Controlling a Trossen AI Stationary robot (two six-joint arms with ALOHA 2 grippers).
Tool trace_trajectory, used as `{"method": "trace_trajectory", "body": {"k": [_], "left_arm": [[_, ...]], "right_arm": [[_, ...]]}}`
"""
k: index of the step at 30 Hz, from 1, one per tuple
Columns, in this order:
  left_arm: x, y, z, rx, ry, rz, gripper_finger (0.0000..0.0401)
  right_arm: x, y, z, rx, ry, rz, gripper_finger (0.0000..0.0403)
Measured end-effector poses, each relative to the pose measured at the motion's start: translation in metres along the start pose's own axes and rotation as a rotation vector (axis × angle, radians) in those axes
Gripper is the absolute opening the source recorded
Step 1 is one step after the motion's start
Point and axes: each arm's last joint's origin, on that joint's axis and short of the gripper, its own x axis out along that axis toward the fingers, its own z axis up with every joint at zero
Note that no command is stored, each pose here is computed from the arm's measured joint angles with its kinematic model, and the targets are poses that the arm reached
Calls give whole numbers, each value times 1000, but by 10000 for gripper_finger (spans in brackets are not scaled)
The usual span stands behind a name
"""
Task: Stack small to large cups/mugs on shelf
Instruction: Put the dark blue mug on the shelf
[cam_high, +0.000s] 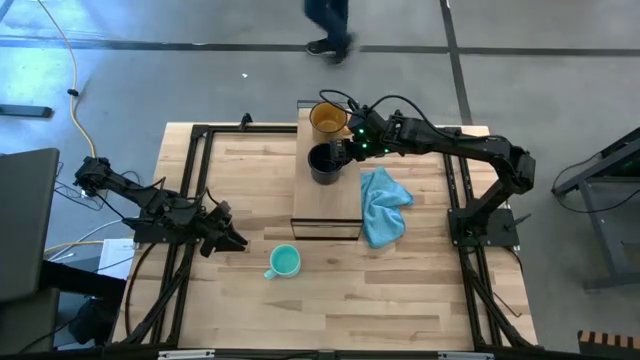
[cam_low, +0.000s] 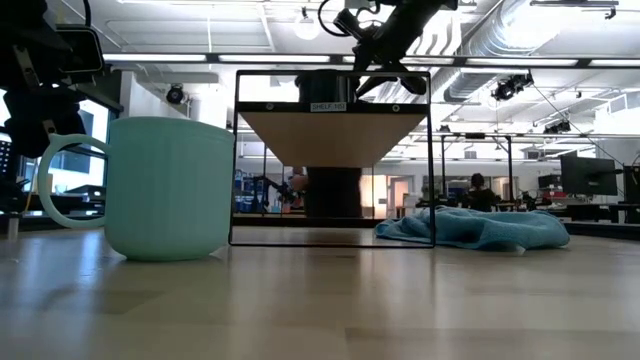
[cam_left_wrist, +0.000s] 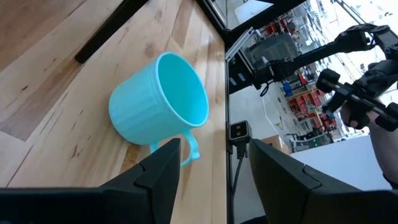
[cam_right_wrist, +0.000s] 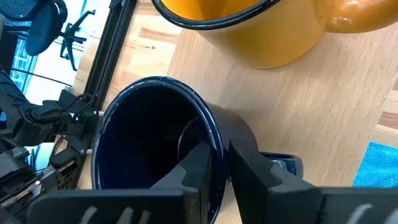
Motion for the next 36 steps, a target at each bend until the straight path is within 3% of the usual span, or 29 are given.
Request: {"method": "trace_trajectory", "body": {"k": [36], "left_arm": [[0, 0, 0, 0, 0, 0, 179]], "right_arm": [[-1, 0, 0, 19, 8, 7, 53]]}}
